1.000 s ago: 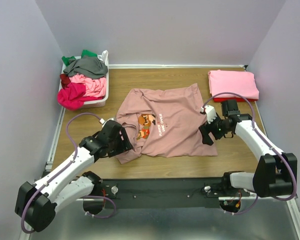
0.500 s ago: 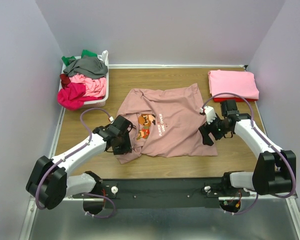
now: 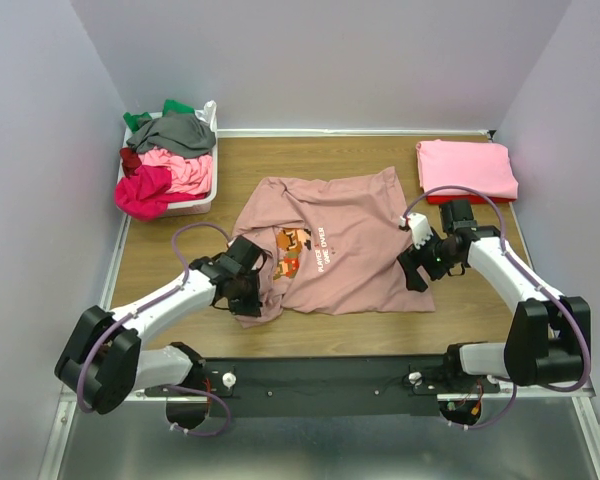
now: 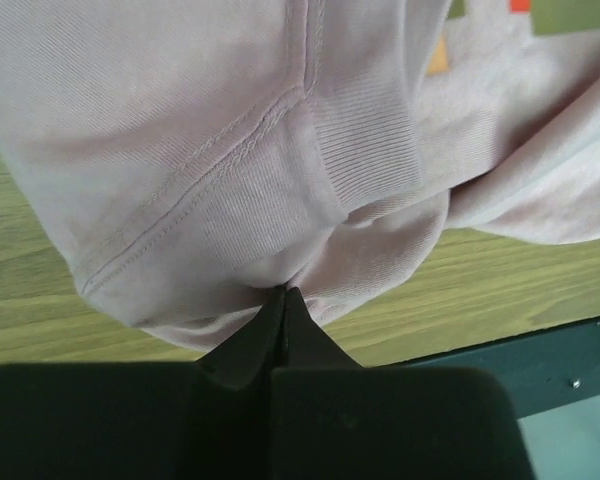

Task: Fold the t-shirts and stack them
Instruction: Flatten the tshirt out

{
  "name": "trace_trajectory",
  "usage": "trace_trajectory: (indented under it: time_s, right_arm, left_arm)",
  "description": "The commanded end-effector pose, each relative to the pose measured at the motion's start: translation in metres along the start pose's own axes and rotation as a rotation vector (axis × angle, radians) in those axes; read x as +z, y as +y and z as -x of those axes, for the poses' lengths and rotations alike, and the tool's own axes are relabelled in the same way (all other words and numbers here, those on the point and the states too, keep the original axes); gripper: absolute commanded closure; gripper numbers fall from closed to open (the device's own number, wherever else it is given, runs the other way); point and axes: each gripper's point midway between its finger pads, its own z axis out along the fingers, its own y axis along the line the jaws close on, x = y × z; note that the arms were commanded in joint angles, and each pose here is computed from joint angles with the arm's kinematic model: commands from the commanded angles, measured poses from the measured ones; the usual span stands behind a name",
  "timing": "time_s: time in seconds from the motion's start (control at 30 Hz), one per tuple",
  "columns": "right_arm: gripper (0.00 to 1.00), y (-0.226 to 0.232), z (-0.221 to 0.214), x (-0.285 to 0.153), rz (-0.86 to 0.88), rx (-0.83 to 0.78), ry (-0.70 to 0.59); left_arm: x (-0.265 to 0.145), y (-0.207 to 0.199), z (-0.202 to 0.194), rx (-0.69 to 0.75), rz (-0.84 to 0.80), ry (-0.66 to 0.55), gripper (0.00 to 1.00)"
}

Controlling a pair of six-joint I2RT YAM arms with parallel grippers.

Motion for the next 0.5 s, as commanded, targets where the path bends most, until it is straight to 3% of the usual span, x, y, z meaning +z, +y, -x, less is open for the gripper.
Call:
trace_trajectory:
  time_s: [0.0,0.27,0.47]
  right_arm:
    - [0.06,0.000,0.003,-0.004,0.010,-0.005,0.001]
    - [0.06,-0.011,-0.011,-0.007,-0.060,0.005,0.065]
    - [0.06,-0.018,-0.027,-0.006,-0.088,0.058,0.131]
  left_arm:
    - [0.008,-0.004,-0.016,0.051,-0.052,0.074,1.00]
    - [-0.012,-0.022,0.018,0.103,-0.065,-0.029,1.00]
    - [-0.016,-0.024,0.020,0.101,-0.078,-0.045,1.00]
